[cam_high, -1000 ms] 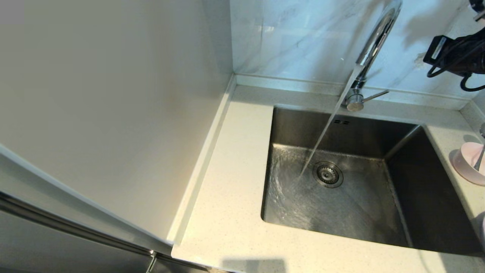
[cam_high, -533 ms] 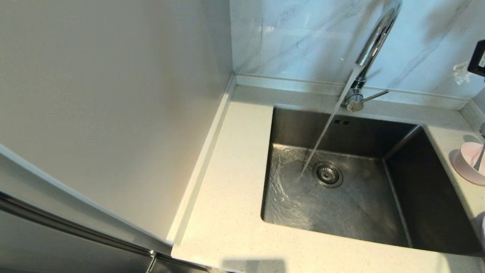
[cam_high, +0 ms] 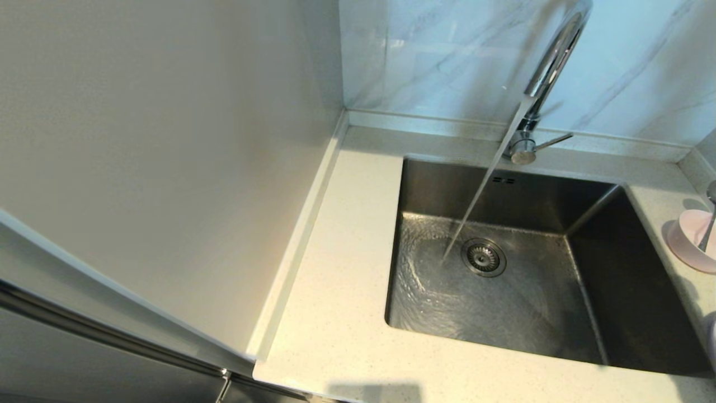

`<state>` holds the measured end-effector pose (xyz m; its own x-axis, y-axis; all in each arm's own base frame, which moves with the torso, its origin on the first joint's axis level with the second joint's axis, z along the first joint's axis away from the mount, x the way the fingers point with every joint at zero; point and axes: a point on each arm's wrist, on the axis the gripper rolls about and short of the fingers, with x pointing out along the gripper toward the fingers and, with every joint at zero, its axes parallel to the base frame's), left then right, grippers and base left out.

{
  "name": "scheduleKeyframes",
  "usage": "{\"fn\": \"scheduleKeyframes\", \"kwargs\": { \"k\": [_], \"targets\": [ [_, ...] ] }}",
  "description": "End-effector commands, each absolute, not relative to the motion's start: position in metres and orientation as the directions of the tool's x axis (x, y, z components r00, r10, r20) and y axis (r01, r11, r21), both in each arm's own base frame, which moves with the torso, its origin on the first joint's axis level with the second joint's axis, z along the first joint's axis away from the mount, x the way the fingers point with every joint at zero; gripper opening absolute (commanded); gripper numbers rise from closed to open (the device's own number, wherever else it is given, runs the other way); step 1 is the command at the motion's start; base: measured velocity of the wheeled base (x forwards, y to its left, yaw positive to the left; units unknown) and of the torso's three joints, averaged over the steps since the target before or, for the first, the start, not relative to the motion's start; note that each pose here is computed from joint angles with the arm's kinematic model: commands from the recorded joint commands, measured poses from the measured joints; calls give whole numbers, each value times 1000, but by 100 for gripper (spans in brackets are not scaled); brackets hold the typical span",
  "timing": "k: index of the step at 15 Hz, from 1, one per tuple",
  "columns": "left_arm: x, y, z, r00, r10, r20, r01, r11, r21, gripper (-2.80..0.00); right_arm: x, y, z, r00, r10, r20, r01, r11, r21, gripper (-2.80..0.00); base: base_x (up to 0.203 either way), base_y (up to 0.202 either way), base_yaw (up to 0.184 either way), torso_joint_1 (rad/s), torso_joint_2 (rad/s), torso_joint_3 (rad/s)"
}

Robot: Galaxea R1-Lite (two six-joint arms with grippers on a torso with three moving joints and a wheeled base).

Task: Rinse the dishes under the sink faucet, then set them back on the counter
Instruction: Pick up the plate

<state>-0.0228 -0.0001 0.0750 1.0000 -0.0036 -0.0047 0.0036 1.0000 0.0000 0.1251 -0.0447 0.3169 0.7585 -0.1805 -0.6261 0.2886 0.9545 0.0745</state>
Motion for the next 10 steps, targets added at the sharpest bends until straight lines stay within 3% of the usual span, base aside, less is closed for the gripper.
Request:
{"fn": "scheduleKeyframes", "kwargs": {
  "k": [1, 7, 10],
  "targets": [
    [-23, 0, 75, 1000, -3, -5, 3, 1000, 0, -280, 90, -40, 292, 710, -223, -668, 346, 937, 55, -280, 0, 0, 0, 0, 0, 0],
    [-23, 0, 75, 1000, -3, -5, 3, 1000, 0, -280, 94, -50, 241, 548, -190, -814, 434, 897, 82, -280, 0, 0, 0, 0, 0, 0],
    [-23, 0, 75, 1000, -3, -5, 3, 1000, 0, -280, 115, -61, 234, 569, -197, -798, 463, 879, 113, -280, 0, 0, 0, 0, 0, 0]
  ]
}}
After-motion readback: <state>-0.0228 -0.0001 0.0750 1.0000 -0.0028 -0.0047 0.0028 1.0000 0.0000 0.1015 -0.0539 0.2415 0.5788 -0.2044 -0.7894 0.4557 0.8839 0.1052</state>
